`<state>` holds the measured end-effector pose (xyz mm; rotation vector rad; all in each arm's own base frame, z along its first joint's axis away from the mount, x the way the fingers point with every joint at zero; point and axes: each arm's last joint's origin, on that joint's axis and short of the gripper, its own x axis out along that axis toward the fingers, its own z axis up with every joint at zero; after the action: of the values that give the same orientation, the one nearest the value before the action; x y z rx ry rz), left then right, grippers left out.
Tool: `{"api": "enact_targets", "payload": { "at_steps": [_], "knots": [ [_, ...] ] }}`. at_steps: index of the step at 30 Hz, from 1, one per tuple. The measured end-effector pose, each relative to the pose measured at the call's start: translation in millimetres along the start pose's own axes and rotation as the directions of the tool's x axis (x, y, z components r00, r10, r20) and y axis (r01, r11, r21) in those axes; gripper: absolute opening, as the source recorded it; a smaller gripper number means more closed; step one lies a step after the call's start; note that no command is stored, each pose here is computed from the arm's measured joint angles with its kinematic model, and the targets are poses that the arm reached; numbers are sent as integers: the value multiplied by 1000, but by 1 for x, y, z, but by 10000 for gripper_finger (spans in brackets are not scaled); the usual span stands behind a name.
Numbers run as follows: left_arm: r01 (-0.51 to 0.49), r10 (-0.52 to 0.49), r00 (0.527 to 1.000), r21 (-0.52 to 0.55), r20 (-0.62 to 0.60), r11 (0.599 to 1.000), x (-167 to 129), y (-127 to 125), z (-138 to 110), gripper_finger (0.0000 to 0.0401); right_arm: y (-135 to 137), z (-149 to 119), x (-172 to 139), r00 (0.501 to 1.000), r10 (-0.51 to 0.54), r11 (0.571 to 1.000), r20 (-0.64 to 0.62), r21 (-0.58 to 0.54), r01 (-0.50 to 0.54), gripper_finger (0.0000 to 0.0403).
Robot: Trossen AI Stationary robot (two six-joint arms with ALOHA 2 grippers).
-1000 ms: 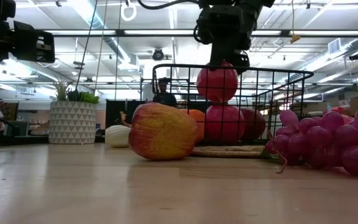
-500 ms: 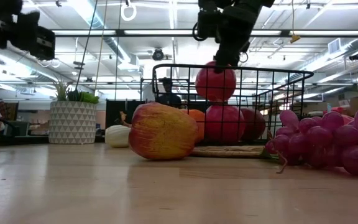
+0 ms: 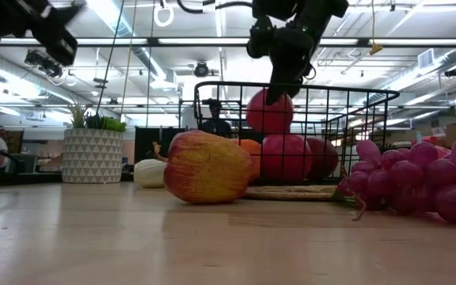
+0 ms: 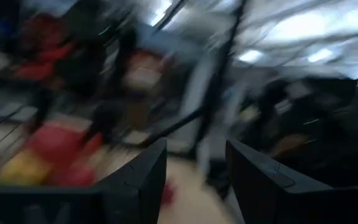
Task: Build produce basket
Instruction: Put the apple into the wire basket
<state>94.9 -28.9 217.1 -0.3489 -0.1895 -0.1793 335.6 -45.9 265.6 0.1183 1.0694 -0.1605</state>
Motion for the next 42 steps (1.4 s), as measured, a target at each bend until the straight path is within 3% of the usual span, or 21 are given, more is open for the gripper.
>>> {"api": "enact_targets", "payload": {
  "at_steps": [4, 9, 15, 18, 23, 33, 42],
  "knots": [
    [-191, 193, 976, 25, -104, 981, 16, 2, 9, 172, -4, -7, 8, 1000, -6, 1000, -15, 11, 6, 400],
    [-296, 310, 940, 107, -144, 949, 46, 4, 25, 172, -6, -12, 15, 1000, -8, 999, -19, 33, 8, 400],
    [-389, 423, 875, 175, -237, 904, 83, 15, 23, 172, -4, -10, 16, 1000, -3, 999, 14, 47, 2, 400],
    [-407, 442, 865, 180, -239, 895, 97, 19, 22, 172, 0, -8, 16, 1000, 4, 1000, 30, 9, -4, 400],
    [-450, 460, 880, 104, -120, 887, 125, 29, 33, 172, 5, -6, 10, 998, 13, 1000, 63, -29, -12, 400],
    [-547, 557, 813, 103, -172, 831, 166, 61, 18, 172, 12, -5, -36, 979, 39, 998, 202, -50, -30, 400],
    [-481, 498, 845, 128, -196, 867, 229, 72, 15, 172, 26, -13, -43, 984, 65, 996, 167, -66, -55, 400]
  ]
}}
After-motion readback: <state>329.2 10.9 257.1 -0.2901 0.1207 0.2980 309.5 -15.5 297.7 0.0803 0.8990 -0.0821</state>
